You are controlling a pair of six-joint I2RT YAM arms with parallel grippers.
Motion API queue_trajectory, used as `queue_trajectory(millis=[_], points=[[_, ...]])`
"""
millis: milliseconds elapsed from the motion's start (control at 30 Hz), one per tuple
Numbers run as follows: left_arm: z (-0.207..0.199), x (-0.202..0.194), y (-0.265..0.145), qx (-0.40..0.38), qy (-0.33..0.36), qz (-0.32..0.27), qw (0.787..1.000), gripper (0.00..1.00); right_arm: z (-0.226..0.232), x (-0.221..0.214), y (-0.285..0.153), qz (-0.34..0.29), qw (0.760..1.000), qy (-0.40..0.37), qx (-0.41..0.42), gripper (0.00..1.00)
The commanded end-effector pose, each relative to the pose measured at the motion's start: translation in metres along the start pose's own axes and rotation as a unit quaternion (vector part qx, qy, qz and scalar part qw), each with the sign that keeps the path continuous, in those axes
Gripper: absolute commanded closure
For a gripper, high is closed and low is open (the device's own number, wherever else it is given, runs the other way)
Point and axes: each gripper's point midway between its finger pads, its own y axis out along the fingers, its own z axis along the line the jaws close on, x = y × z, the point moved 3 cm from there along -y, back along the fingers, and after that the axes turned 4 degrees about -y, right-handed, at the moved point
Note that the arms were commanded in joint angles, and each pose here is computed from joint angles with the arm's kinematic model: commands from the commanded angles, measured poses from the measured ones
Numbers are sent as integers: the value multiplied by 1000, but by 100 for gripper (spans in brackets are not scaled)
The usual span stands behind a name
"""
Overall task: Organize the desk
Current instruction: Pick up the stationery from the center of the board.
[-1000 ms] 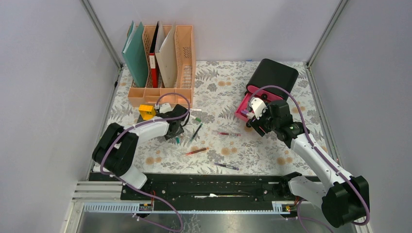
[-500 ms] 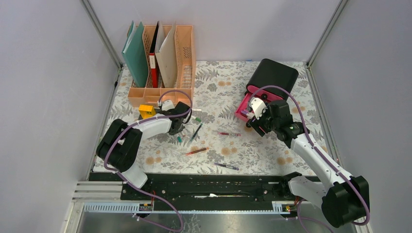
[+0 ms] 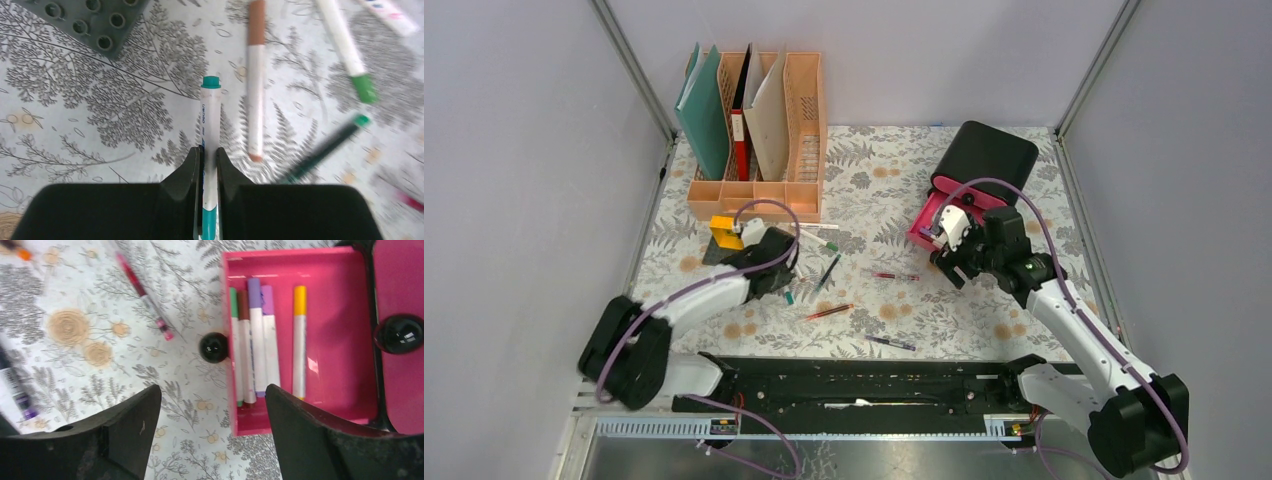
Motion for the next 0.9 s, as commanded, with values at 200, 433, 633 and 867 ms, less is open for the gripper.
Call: queue_trajectory(millis=[200, 433, 633, 867], points=[[-64, 10, -91, -395, -62, -37, 916, 100, 43, 50, -31, -134, 980, -30, 145, 0], [-80, 5, -147, -565, -79, -50, 820, 100, 65, 60, -43, -171, 962, -25, 210, 0], [-96, -4, -180, -619, -69, -61, 780, 100, 75, 68, -52, -200, 949, -19, 243, 0], [-119, -11, -213, -657, -53, -83, 748, 100, 90, 84, -68, -243, 923, 11, 297, 0]])
